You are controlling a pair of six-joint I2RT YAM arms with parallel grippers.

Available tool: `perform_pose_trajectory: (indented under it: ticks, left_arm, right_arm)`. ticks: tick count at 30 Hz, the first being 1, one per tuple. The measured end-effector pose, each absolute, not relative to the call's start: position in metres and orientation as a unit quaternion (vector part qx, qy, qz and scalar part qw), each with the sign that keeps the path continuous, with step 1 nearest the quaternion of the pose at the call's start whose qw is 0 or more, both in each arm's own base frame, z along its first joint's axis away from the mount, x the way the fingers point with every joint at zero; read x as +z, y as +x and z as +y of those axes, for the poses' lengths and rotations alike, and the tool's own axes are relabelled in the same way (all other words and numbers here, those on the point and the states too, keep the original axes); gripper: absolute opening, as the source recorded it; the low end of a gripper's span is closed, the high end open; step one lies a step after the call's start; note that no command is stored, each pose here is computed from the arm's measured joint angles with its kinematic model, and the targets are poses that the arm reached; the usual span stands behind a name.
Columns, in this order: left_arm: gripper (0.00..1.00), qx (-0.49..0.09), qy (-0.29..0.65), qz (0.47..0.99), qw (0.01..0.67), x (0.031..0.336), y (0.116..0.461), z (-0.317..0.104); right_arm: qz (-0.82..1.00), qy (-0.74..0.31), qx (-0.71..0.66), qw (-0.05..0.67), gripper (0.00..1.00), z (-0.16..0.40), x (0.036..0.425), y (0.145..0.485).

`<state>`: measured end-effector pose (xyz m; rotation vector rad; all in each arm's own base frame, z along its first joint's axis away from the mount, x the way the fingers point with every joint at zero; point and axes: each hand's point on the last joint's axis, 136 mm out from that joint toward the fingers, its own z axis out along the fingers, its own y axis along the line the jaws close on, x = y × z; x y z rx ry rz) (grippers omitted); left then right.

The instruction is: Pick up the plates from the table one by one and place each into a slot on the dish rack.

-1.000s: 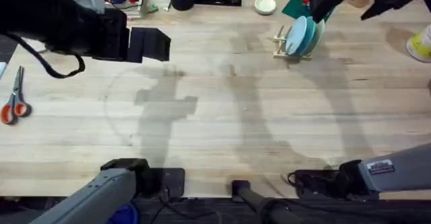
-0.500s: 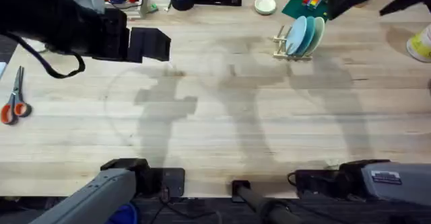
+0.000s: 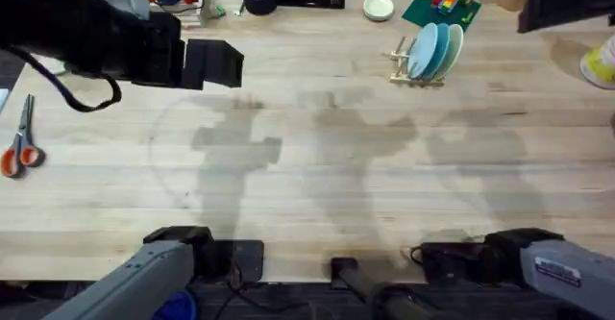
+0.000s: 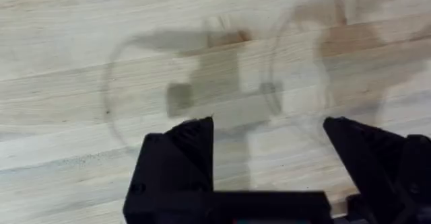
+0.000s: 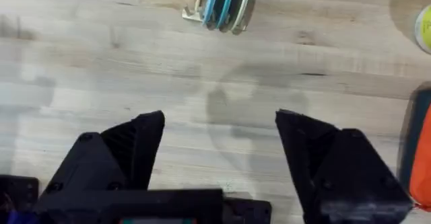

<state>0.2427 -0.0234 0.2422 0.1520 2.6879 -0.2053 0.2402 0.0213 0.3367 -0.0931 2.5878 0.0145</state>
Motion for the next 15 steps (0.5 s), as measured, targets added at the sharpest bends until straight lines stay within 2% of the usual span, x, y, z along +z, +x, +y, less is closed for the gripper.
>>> perform_pose_trajectory:
  ticks: [15]
  left_arm:
    - [0.993,-0.076,0.055,0.972,0.217,0.242,0.242,-0.024]
  right_arm:
    - [0.951,-0.034,0.009,0.306,0.995,0.018,0.354,0.203]
